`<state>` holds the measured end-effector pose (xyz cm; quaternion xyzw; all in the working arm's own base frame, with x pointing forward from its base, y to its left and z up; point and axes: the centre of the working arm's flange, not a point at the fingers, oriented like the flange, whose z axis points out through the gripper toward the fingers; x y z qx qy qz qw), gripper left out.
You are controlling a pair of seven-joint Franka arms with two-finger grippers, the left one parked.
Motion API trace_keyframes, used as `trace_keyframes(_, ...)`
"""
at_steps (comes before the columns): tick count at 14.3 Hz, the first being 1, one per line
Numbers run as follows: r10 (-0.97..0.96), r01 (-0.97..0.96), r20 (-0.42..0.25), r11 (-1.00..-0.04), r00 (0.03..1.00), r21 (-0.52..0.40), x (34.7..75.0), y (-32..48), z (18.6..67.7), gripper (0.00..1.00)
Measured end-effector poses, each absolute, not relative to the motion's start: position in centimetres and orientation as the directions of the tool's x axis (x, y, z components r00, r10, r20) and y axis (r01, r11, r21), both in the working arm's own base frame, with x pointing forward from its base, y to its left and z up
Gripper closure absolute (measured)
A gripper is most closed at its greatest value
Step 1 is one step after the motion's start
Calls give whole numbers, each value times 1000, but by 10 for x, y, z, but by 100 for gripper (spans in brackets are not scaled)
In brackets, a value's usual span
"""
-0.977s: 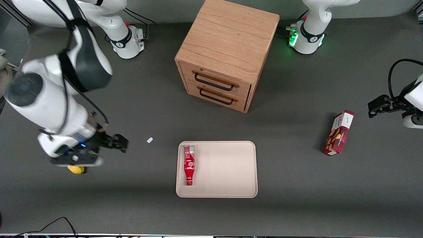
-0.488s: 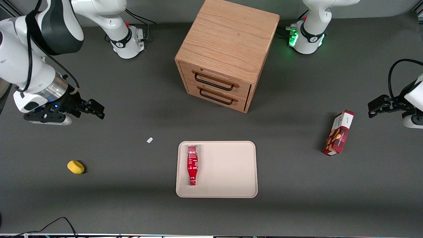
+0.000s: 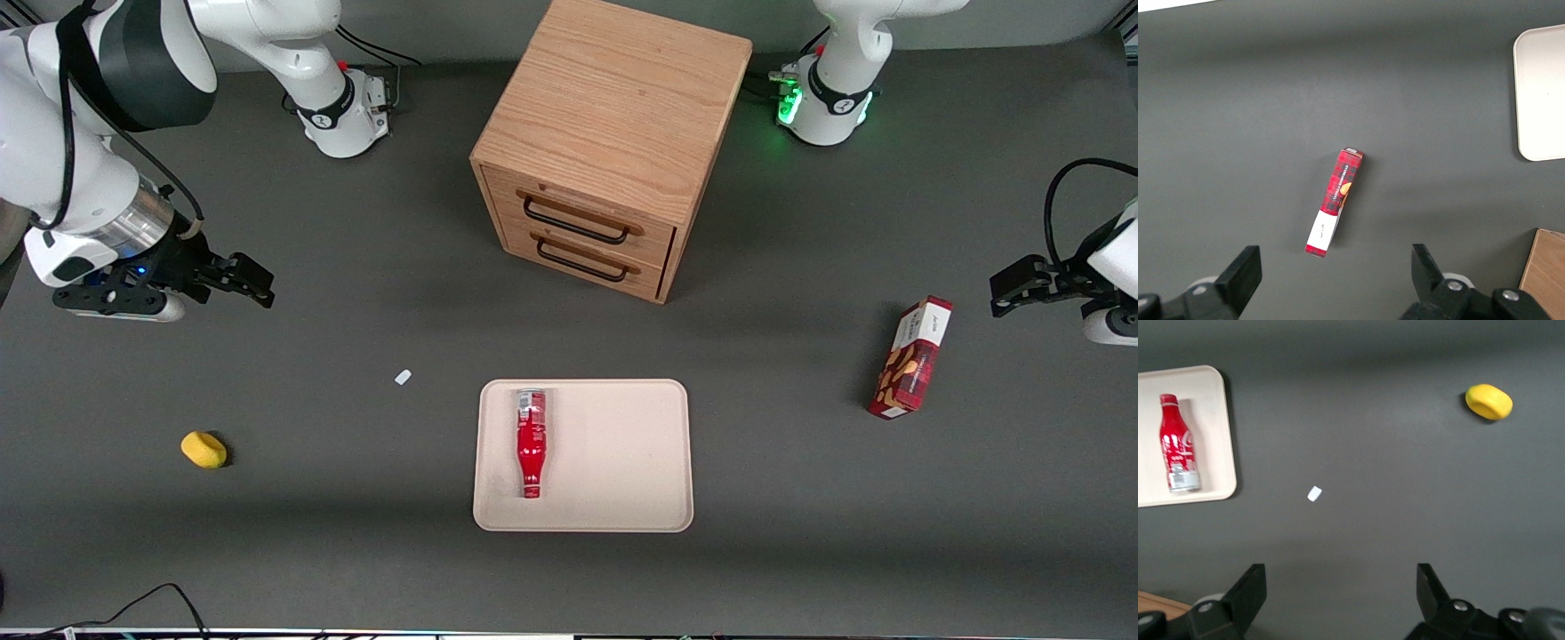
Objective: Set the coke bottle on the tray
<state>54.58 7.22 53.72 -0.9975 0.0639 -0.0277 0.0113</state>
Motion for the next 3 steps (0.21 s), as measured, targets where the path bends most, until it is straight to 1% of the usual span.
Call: trace_keyframes(3,-133,-133,22,-991,991,-18,540,58,555,0)
